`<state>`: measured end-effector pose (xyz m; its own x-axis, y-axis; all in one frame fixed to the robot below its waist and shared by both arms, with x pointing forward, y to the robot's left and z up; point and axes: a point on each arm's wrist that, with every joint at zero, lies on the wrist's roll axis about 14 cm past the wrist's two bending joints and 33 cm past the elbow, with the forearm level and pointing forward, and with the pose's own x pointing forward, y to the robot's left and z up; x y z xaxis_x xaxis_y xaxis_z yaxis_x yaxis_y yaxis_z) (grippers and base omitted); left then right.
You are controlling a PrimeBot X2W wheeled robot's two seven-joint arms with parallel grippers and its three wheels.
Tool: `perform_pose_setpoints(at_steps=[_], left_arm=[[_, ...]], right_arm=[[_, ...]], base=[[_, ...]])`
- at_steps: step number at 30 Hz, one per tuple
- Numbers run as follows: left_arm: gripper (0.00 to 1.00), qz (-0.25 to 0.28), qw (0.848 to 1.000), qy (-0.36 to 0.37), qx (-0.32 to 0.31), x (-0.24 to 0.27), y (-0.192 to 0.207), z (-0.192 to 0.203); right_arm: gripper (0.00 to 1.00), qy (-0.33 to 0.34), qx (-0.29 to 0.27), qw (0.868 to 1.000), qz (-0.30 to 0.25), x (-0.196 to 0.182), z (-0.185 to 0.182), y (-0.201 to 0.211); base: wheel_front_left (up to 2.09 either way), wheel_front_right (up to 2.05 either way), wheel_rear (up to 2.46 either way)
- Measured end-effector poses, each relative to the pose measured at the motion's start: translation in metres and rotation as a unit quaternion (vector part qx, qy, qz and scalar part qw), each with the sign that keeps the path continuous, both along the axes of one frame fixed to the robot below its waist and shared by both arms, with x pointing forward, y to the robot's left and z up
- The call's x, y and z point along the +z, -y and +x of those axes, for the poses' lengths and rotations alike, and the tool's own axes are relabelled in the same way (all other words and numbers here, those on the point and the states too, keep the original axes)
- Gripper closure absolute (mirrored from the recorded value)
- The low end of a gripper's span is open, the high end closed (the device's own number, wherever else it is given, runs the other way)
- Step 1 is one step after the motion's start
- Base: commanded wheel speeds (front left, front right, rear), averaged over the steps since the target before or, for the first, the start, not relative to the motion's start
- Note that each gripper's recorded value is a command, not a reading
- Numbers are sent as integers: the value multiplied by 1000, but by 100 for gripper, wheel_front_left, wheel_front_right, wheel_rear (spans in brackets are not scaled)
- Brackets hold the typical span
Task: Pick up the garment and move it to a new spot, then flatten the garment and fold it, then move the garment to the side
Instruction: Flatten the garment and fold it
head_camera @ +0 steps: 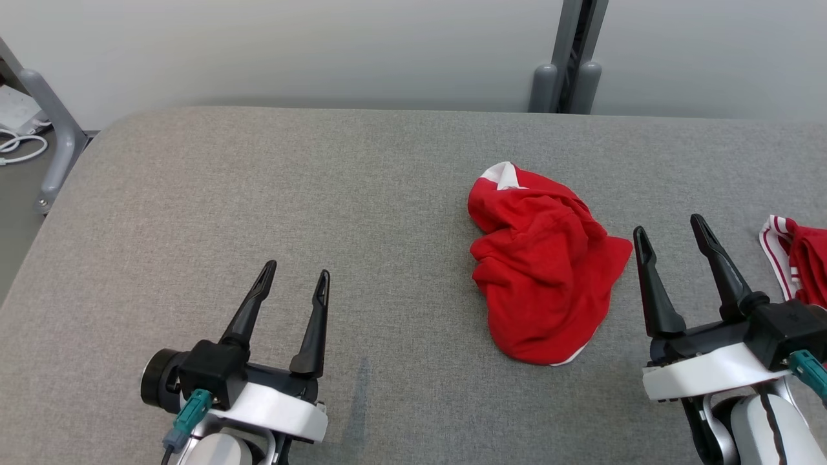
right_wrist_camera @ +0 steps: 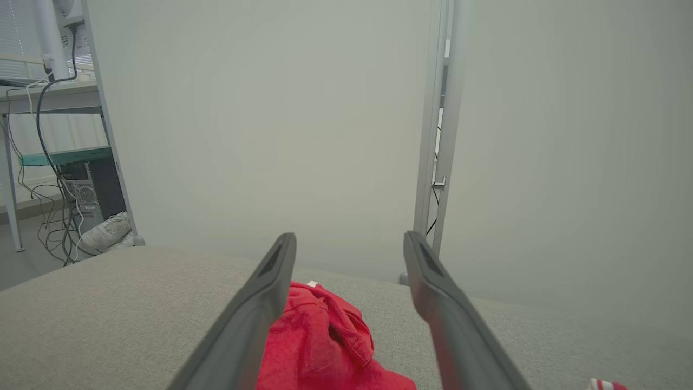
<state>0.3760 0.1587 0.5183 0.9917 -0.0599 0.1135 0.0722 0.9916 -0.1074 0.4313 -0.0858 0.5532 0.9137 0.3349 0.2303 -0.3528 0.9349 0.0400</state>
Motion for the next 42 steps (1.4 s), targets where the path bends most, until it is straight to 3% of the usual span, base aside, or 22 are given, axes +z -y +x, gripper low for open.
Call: perform_pose_setpoints(at_steps=[17,27,33,38,39,40,42], left_arm=[[0,-2,1000,-1,-4,-1,2,5],[0,-1,1000,-6,2,-3,-1,8],[0,-2,1000,-16,18,-8,-9,5],[0,-7,999,-23,37,-11,-19,-1],[0,-7,999,-24,41,-12,-21,-3],[0,-7,999,-25,44,-12,-23,-4],[0,-5,998,-27,53,-12,-28,-7]], right_arm=[[0,-3,7,1000,1,-2,7,-7],[0,-42,50,997,-43,-17,35,-33],[0,-115,85,986,-85,-45,61,-55],[0,-210,96,964,-134,-90,71,-57],[94,-227,100,959,-134,-97,71,-60],[100,-228,109,958,-137,-100,70,-65],[100,-217,123,959,-133,-95,72,-77]], base=[[0,0,0],[0,0,0],[0,0,0],[0,0,0],[0,0,0],[0,0,0],[0,0,0]])
